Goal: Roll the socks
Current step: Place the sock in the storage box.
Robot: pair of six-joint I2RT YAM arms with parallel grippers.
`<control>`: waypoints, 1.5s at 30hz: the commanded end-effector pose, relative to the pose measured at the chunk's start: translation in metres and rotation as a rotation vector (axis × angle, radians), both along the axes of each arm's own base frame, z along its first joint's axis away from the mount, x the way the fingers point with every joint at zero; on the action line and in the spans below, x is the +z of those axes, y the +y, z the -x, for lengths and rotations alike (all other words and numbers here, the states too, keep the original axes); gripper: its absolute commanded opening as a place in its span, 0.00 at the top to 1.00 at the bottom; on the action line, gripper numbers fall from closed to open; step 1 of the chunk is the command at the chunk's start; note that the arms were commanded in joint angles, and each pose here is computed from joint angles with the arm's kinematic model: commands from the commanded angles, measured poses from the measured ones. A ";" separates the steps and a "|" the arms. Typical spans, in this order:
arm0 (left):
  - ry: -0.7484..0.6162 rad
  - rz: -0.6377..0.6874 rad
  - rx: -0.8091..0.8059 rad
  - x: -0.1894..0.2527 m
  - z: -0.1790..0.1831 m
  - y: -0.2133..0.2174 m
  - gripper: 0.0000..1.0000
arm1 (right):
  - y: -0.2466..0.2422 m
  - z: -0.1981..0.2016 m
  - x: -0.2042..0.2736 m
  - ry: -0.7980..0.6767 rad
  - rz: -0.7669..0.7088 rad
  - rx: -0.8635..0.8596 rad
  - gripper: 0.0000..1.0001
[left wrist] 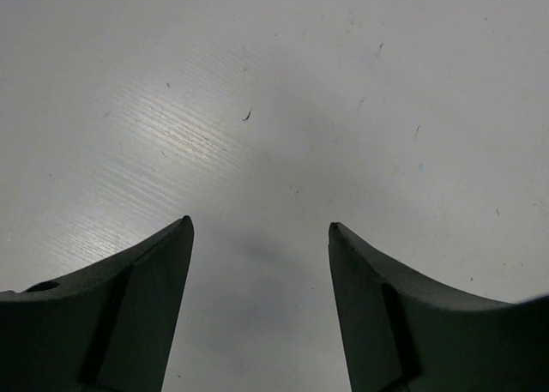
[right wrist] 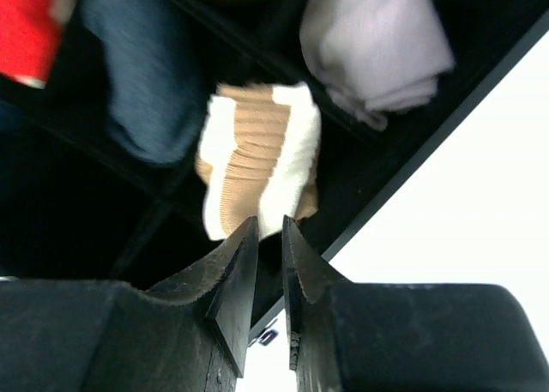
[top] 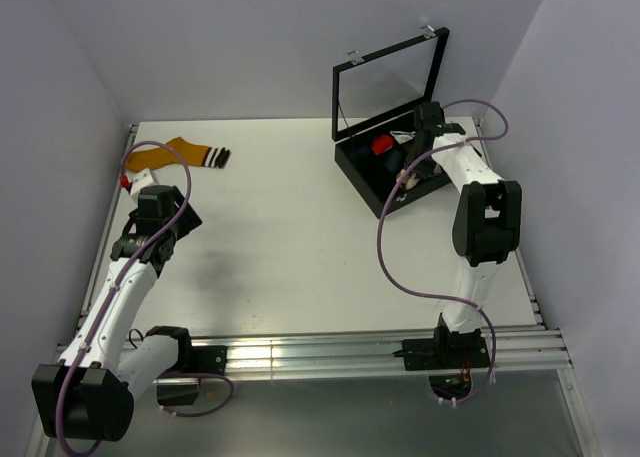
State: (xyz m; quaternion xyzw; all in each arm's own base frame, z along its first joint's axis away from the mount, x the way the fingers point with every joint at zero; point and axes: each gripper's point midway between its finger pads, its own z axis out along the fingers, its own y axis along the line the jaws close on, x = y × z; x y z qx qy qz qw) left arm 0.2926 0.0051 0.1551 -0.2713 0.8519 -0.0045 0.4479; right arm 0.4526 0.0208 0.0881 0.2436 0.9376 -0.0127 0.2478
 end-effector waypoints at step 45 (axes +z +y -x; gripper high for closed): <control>-0.049 -0.013 -0.040 0.011 -0.004 -0.006 0.30 | 0.004 -0.007 -0.069 0.215 0.000 0.035 0.75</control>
